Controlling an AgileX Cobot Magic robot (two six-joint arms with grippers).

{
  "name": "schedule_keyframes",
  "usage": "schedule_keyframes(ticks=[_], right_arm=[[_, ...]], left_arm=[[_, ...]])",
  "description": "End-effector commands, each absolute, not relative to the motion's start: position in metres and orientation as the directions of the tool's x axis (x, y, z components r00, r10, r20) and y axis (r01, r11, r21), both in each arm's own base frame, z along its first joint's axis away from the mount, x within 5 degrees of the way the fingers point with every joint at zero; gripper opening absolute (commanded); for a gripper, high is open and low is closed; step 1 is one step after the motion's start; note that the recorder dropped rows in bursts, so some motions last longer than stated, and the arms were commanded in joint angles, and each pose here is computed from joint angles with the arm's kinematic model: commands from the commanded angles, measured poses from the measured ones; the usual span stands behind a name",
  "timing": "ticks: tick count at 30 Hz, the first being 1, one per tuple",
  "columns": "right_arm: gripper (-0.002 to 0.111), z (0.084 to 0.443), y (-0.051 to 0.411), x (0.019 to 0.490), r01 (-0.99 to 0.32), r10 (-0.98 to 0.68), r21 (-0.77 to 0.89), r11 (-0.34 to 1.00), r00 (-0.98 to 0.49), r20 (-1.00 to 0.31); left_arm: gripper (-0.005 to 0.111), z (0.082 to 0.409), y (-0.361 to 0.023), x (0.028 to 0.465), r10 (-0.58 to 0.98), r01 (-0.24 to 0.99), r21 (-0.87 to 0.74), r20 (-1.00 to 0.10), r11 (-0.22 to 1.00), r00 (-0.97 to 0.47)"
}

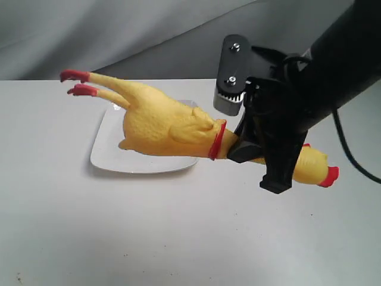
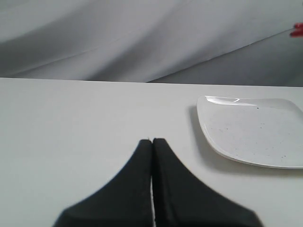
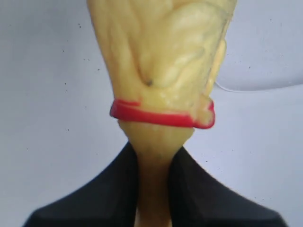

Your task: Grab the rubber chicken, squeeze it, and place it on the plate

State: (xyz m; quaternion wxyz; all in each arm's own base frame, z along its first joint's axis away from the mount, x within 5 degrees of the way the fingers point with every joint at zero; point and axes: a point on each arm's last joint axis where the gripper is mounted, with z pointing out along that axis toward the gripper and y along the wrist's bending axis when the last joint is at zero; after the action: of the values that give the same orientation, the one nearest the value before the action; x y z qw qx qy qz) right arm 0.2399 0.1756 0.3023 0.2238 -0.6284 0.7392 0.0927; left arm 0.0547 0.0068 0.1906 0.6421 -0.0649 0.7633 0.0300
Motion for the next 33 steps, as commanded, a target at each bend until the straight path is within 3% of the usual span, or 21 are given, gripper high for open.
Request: schedule_keyframes(ticks=[1, 11, 12, 14, 16, 18, 19, 21, 23, 25, 27, 29, 33], right_arm=[[0.0, 0.324, 0.174, 0.225, -0.968, -0.838, -0.126, 0.216, -0.118, -0.533], [0.0, 0.33, 0.181, 0.215, -0.975, -0.77, 0.01, 0.222, -0.182, -0.612], [0.0, 0.33, 0.182, 0.214, -0.975, -0.768, 0.019, 0.222, -0.187, -0.612], [0.0, 0.33, 0.182, 0.213, -0.975, -0.767, 0.031, 0.221, -0.193, -0.613], [0.0, 0.33, 0.182, 0.213, -0.975, -0.767, 0.032, 0.22, -0.193, -0.612], [0.0, 0.33, 0.182, 0.213, -0.975, -0.767, 0.032, 0.22, -0.193, -0.612], [0.0, 0.33, 0.182, 0.213, -0.975, -0.767, 0.032, 0.22, -0.193, -0.612], [0.0, 0.33, 0.182, 0.213, -0.975, -0.767, 0.032, 0.22, -0.193, -0.612], [0.0, 0.33, 0.182, 0.213, -0.975, -0.766, 0.034, 0.22, -0.194, -0.613], [0.0, 0.33, 0.182, 0.213, -0.975, -0.764, 0.035, 0.22, -0.195, -0.615], [0.0, 0.33, 0.182, 0.213, -0.975, -0.764, 0.035, 0.22, -0.195, -0.615], [0.0, 0.33, 0.182, 0.213, -0.975, -0.764, 0.035, 0.22, -0.195, -0.615], [0.0, 0.33, 0.183, 0.213, -0.974, -0.76, 0.041, 0.222, -0.2, -0.618]], left_arm=[[0.0, 0.189, 0.007, 0.055, -0.071, -0.139, -0.047, -0.983, 0.989, -0.17], [0.0, 0.213, 0.008, 0.056, 0.05, -0.149, 0.038, -0.996, 0.988, 0.073], [0.0, 0.219, 0.008, 0.055, 0.06, -0.152, 0.038, -0.988, 0.988, 0.144], [0.0, 0.234, 0.008, 0.051, -0.067, -0.116, -0.11, -0.943, 0.987, 0.327], [0.0, 0.252, 0.007, 0.043, -0.159, -0.032, -0.207, -0.831, 0.978, 0.533], [0.0, 0.264, 0.004, 0.035, -0.244, 0.082, -0.252, -0.722, 0.964, 0.647], [0.0, 0.266, 0.001, 0.034, -0.303, 0.151, -0.272, -0.697, 0.95, 0.65], [0.0, 0.262, -0.011, 0.037, -0.352, 0.271, -0.235, -0.747, 0.933, 0.564], [0.0, 0.253, -0.03, 0.039, -0.261, 0.367, -0.085, -0.847, 0.926, 0.464], [0.003, 0.242, -0.039, 0.044, -0.234, 0.438, -0.072, -0.915, 0.896, 0.33], [0.012, 0.24, -0.045, 0.049, -0.088, 0.46, 0.023, -0.972, 0.888, 0.218], [0.024, 0.25, -0.051, 0.052, -0.045, 0.524, 0.033, -0.99, 0.851, 0.136], [0.053, 0.288, -0.059, 0.062, 0.148, 0.63, 0.177, -0.984, 0.756, 0.099]])
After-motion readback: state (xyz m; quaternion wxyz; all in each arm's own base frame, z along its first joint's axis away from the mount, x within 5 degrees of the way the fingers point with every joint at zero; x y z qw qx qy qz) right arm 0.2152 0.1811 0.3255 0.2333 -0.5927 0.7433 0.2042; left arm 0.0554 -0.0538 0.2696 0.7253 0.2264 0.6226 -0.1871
